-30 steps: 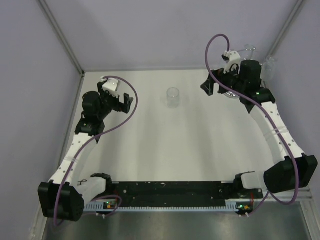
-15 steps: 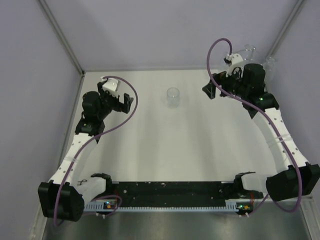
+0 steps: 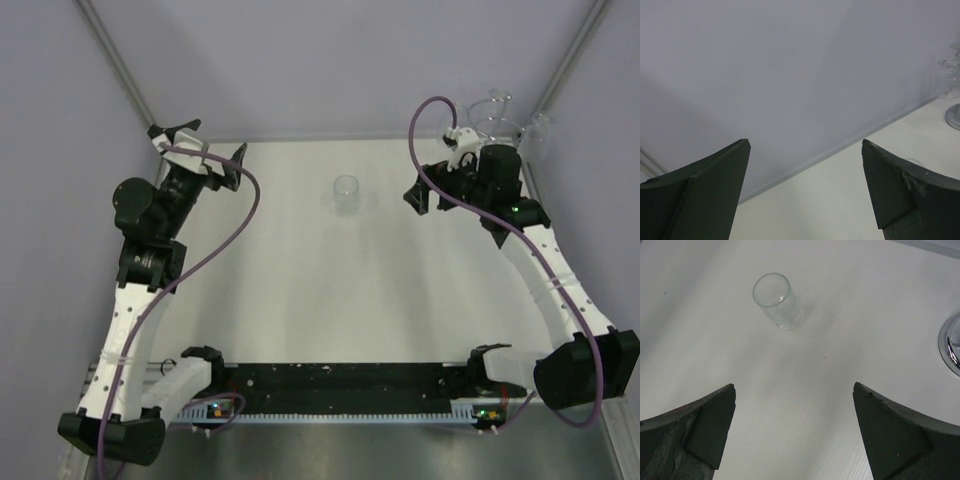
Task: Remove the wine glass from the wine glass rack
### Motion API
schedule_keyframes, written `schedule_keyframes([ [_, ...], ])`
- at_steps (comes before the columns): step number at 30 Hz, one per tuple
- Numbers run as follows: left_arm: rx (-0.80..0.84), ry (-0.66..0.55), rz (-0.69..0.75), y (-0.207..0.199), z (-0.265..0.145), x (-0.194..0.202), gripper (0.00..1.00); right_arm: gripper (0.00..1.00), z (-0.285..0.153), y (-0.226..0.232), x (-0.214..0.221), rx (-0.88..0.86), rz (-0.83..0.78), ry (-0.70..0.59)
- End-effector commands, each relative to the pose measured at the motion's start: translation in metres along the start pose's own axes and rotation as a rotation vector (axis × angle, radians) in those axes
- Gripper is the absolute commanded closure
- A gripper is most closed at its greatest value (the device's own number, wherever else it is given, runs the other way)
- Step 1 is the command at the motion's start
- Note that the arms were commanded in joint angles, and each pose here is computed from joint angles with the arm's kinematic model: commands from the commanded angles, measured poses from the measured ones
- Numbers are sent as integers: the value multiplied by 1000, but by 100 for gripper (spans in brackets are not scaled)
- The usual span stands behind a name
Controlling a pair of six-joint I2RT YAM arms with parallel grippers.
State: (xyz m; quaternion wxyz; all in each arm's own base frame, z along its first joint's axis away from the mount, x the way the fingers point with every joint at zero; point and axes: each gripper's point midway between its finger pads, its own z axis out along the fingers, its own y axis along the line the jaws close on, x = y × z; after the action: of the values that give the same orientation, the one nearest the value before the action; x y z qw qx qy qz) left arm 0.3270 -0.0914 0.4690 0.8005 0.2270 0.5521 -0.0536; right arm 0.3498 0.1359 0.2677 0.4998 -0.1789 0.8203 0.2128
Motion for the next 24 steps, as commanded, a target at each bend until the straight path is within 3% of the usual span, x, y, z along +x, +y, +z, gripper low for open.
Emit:
schedule_keyframes([
  [1,10,62,-2,-2,9,25,2,1,-9,6,-19,-8,-20,-67],
  [4,10,62,-2,-2,9,25,2,1,-4,5,-16,-10,-6,-51],
  [5,33,154,-30,-9,2,47,2,1,-4,6,-18,-16,1,-54],
  [6,33,155,-30,-9,2,48,2,1,-1,6,-17,-20,16,-48],
  [7,-70,142,-13,8,-8,35,2,1,-1,7,-19,-23,27,-53],
  [8,-70,141,-12,8,-8,35,2,1,0,7,-21,-25,32,-56],
  [9,-137,-85,233,50,6,-90,1,1,1,9,-23,-32,40,-61],
  [13,-258,-395,439,84,-6,-239,2,1,1,11,-28,-40,50,-73],
  [16,-336,-480,479,98,-16,-283,2,1,2,11,-26,-45,56,-70],
  [18,-346,-417,449,101,-10,-258,3,1,2,12,-25,-48,59,-68],
  [20,-311,-275,393,91,-2,-188,3,1,2,11,-23,-43,62,-66],
  [24,-99,98,172,22,-14,18,2,1,0,11,-22,-38,55,-63],
])
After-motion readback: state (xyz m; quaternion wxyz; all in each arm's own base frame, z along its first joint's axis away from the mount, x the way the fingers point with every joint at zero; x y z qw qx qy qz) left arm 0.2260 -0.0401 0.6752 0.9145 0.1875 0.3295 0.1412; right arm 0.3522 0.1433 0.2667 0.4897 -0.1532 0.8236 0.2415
